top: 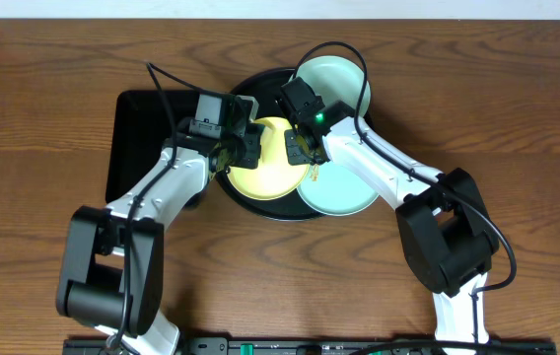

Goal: Clean dirty plates on tray and stack at the side
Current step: 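Scrub the yellow plate with the sponge in the left gripper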

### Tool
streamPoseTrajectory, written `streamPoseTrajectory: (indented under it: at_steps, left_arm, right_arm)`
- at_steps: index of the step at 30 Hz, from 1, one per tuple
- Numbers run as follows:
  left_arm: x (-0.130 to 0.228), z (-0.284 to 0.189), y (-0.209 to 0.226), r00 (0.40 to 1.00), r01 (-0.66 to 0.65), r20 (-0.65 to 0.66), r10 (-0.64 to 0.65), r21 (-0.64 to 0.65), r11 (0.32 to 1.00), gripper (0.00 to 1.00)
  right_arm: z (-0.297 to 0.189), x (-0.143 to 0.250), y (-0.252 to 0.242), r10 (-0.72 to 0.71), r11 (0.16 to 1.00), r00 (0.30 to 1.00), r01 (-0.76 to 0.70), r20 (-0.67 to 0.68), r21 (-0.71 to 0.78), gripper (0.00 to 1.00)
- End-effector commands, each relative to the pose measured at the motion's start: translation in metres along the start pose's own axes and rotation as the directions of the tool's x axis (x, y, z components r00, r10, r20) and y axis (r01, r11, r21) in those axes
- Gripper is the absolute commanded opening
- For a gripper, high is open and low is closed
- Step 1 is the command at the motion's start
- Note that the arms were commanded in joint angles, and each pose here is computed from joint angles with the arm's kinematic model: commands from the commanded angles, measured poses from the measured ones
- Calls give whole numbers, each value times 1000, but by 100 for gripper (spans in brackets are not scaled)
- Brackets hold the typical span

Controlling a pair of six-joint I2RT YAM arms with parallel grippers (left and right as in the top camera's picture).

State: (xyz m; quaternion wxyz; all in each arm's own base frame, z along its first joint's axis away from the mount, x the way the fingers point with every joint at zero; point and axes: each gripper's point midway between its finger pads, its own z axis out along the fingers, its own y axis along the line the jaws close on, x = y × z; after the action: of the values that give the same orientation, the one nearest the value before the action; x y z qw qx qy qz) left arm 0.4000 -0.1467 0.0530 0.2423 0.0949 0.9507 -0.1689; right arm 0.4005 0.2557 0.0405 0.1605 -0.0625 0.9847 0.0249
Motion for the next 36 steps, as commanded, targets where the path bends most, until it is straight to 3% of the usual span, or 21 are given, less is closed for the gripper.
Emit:
streamPoseTrajectory:
  at_steps: [1,22,29,36]
  left_arm:
    - [10,8,5,1000,19,-25,-19,-16,1000,8]
    - [20,9,16,999,18,-50,-22,-76,997,8]
    - [38,12,19,995,24,-90,-31,-81,996,8]
    - [36,16,20,998,19,-55,-23,-76,997,8]
  right_arm:
    - [5,8,5,-1,1000,1000,1,-29,-13,1]
    - [5,8,2,16,999,999,-18,-51,-39,1]
    - [5,8,2,16,999,999,-18,-49,-39,1]
    - [5,8,2,16,999,999,-18,-50,-39,1]
